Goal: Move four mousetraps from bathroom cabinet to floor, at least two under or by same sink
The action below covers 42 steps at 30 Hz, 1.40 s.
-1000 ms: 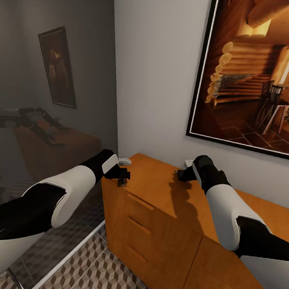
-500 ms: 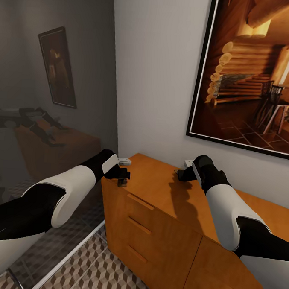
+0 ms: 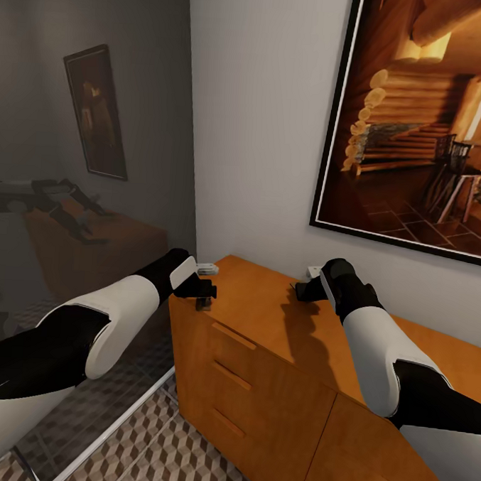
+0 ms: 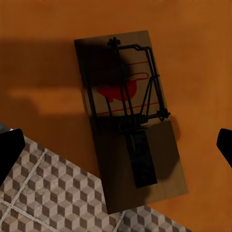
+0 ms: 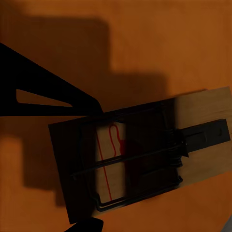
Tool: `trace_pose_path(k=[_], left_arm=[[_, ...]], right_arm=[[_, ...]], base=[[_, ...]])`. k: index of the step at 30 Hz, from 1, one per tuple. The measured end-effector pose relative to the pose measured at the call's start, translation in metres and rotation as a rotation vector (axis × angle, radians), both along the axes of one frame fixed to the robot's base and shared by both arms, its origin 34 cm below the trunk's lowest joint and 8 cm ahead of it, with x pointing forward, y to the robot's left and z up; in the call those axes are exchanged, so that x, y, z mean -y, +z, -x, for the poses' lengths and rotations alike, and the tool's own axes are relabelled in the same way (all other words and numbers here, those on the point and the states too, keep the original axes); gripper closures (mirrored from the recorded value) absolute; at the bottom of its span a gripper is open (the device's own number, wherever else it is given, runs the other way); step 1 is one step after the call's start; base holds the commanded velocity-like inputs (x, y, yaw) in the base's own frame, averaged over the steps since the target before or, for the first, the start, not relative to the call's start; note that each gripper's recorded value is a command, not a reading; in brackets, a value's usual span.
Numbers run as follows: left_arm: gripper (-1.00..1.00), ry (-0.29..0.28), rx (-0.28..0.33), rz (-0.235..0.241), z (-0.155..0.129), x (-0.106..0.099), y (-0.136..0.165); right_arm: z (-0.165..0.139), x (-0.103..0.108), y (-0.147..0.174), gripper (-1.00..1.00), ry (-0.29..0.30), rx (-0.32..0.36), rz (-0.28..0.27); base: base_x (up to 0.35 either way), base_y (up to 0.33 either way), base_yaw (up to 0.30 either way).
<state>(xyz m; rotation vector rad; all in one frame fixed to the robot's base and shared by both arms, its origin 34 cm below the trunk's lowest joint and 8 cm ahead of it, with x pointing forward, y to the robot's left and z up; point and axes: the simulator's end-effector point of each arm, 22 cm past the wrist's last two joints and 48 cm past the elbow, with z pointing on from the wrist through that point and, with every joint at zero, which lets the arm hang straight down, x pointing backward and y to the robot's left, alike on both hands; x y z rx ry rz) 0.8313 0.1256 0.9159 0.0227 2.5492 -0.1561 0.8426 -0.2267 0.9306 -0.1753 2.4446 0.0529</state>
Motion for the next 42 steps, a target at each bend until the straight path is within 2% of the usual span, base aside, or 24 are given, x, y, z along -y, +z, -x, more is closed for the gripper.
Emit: trace_pose_path(k=[42], left_arm=[[-1.00,0.000,0.007,0.004,-0.0013,0.0007,0.0017]], right_arm=[[-0.0001,0.0003,0.0002,1.00,0.000,0.000,0.001]], base=[[0.000,0.000,0.000]])
